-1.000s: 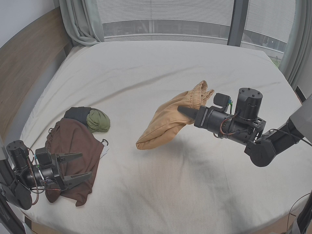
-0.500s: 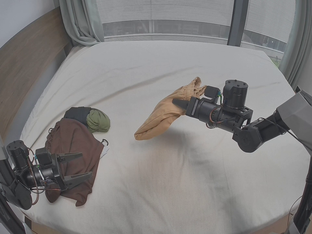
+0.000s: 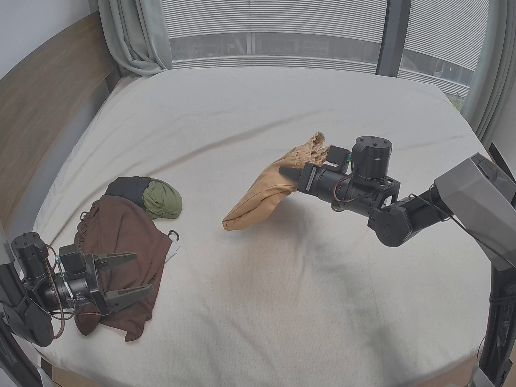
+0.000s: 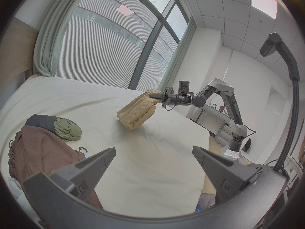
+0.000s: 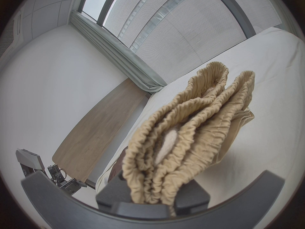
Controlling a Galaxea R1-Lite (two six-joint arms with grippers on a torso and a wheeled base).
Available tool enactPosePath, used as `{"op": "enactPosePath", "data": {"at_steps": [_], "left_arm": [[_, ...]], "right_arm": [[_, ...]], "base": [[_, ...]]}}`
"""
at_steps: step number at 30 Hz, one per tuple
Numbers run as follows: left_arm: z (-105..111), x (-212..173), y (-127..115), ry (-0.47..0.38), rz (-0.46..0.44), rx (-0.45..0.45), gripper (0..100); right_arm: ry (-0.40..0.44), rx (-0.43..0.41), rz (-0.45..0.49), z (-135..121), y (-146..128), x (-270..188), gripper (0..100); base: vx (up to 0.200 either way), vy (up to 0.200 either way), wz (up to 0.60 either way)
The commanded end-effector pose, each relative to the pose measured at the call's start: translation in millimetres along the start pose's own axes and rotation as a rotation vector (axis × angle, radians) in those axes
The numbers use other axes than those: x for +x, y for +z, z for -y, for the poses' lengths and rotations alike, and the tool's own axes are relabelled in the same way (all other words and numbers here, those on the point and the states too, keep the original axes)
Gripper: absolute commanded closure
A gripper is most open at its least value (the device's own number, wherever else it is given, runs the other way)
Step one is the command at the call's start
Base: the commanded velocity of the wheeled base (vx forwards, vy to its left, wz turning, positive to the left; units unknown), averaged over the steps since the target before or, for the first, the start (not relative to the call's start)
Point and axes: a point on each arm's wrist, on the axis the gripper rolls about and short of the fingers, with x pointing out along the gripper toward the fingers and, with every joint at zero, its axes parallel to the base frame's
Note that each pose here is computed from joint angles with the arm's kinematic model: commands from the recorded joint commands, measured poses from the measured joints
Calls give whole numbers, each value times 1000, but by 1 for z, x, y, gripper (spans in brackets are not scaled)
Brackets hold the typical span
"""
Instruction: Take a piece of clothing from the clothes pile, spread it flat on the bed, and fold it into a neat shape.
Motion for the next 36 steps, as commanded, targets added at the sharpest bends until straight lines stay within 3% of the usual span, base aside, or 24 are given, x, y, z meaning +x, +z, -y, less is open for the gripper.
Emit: {"op": "enactPosePath", "data": {"at_steps": [1,12,21,24,36], "left_arm": [[-1,0,-1,1,-3,-7,0],[-1,0,-2,2,-4,-11,0],[-1,0,-2,4,-4,-12,0],[-1,0,-2,4,-4,-12,0],[0,0,-3,1,-7,-14,0]], "right_arm": [[-2,-2,16,9,2,10,100],[29,-20,57,1,24,30,100],[-45,13,-47,56,-37,53,100],[-109,-13,-98,91,-64,47,100],[-167,0,-130,109,-93,6,100]], "base": [[0,0,0],[0,0,0],[0,0,0],[0,0,0],[0,0,0]]}}
